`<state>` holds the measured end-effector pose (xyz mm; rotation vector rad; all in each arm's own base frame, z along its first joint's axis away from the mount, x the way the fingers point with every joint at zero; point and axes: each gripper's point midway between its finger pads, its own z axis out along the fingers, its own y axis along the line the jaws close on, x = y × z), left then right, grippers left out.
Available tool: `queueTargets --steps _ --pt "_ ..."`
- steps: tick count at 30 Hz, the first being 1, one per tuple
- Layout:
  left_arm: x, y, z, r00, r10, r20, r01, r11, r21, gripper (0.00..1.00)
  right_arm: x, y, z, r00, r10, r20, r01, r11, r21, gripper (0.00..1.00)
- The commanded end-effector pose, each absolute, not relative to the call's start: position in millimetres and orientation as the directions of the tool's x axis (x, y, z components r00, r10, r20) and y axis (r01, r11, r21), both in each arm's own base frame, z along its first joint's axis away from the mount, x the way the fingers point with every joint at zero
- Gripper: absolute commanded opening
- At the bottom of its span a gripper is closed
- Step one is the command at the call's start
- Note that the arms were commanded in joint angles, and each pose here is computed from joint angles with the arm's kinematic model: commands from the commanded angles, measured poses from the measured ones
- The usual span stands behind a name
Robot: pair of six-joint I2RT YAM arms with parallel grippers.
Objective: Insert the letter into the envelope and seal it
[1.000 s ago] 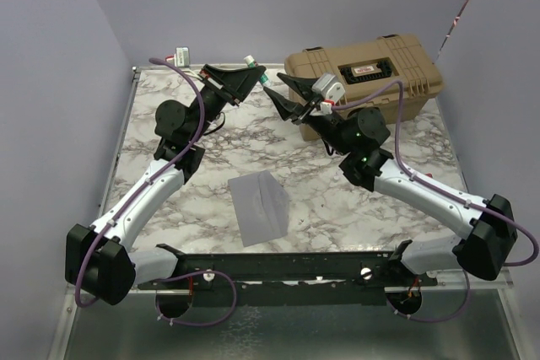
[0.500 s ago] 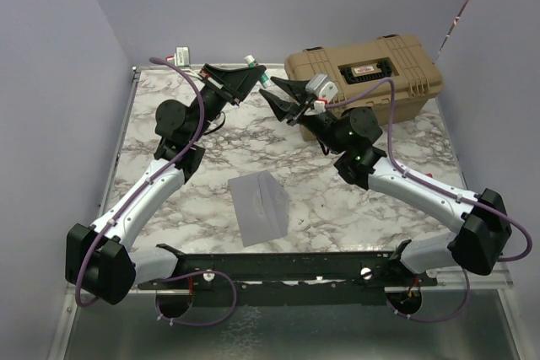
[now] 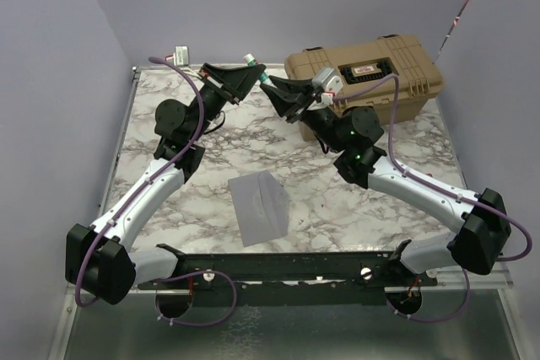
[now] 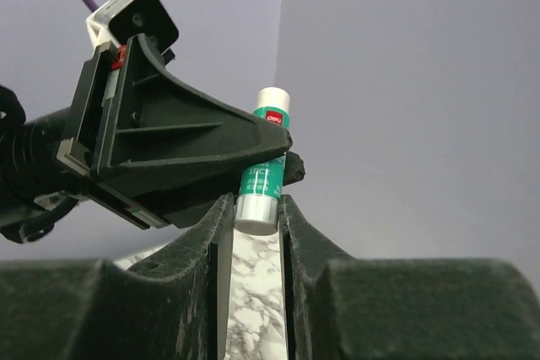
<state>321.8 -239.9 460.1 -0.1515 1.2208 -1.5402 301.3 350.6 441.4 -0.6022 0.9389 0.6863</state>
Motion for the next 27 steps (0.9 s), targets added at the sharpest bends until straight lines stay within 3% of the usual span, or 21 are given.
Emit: queueTargets --steps 1,4,10,17,21,27 --pt "313.2 -239.7 483.8 -0.356 -0.79 -0.499 0.702 0.126 -0.701 0.0 304.1 349.1 463.6 0.363 0.354 -0.862 -0.759 0.649 -0.053 0.18" --pt "311.7 -238.2 487.9 -0.343 -0.792 -0.506 0.712 0.132 -0.689 0.0 301.6 348.9 468.7 0.249 0.439 -0.863 -0.789 0.608 0.082 0.01" --pt "291.5 -236.8 517.4 -0.26 -0.78 -0.569 0.813 0.141 -0.565 0.0 284.2 341.4 489.4 -0.009 0.618 -0.786 -0.819 0.447 0.361 0.0" --pt "253.9 -231.1 557.8 -0.078 -0.757 -0.649 0.93 0.18 -0.322 0.0 290.6 320.9 498.1 -0.365 0.77 -0.524 -0.682 0.162 0.713 0.0" --pt "233.9 -229.3 575.6 -0.011 -0.739 -0.674 0.958 0.185 -0.218 0.0 291.7 307.1 507.8 -0.437 0.774 -0.457 -0.661 0.068 0.747 0.0" --pt "219.0 -230.0 585.9 0.013 -0.728 -0.685 0.975 0.161 -0.152 0.0 279.5 288.8 520.5 -0.559 0.788 -0.257 -0.573 -0.143 0.807 0.0"
